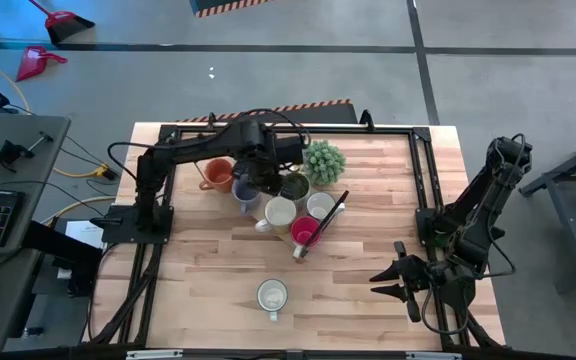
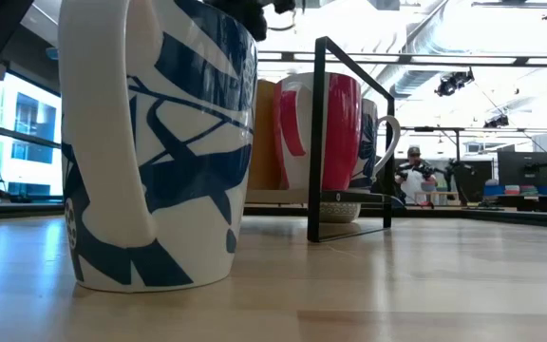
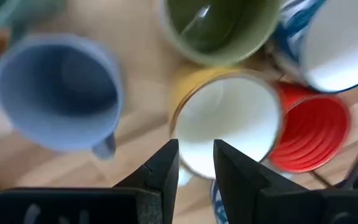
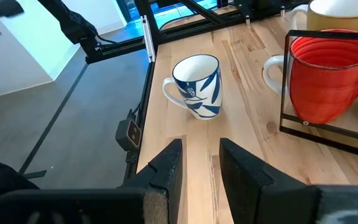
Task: Place coffee mugs
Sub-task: Put the blue patterned mug on the shelf
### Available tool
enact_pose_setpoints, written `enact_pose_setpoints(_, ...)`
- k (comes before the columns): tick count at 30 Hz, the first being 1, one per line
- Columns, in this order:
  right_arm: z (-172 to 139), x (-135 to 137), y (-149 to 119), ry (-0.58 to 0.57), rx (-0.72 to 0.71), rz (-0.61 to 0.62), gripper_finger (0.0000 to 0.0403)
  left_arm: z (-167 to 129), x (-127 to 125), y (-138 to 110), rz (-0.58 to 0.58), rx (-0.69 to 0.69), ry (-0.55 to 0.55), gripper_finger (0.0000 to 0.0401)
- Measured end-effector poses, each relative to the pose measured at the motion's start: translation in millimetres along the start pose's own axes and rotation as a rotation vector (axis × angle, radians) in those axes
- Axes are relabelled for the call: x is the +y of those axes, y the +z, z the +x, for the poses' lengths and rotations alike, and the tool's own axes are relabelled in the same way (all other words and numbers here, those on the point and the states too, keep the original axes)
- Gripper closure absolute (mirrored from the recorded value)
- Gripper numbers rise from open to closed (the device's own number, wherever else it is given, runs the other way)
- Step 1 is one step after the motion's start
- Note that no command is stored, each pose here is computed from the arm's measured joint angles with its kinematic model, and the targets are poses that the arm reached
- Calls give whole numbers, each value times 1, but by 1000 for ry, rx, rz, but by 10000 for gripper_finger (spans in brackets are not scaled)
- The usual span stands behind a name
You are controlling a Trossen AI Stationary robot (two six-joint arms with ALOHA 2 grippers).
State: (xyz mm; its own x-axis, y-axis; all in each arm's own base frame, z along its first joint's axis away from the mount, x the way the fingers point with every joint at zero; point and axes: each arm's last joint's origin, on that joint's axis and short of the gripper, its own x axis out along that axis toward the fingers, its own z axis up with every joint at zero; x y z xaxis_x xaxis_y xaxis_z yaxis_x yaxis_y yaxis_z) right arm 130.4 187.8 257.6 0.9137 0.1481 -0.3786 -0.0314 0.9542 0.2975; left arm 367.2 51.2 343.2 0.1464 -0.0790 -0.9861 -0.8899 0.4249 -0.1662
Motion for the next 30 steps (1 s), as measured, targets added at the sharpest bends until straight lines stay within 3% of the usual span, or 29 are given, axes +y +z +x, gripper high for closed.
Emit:
enact_pose_setpoints(3,0,0,0,-1,0,0,315,-20,1,-2,94,-77,-33,319)
enact_pose_setpoints(8,0,-1,1,-12,-11,-4,315,-85,14,-25,309,-328,-111,333)
enact_pose_setpoints(13,0,-2,1,-38,-35,-7,315,-154,54,-73,445,-590,-162,345)
enact_pose_setpoints(17,0,-2,2,-67,-63,-7,315,-185,82,-115,529,-679,-249,349)
enact_pose_setpoints(21,0,-2,2,-68,-64,-8,315,-189,87,-146,696,-666,-297,350)
enact_pose_setpoints(26,0,-3,3,-87,-76,-63,315,-159,87,-177,879,-555,-242,350)
enact_pose_setpoints(30,0,-4,3,-116,-93,-142,315,-137,108,-193,926,-478,-204,350)
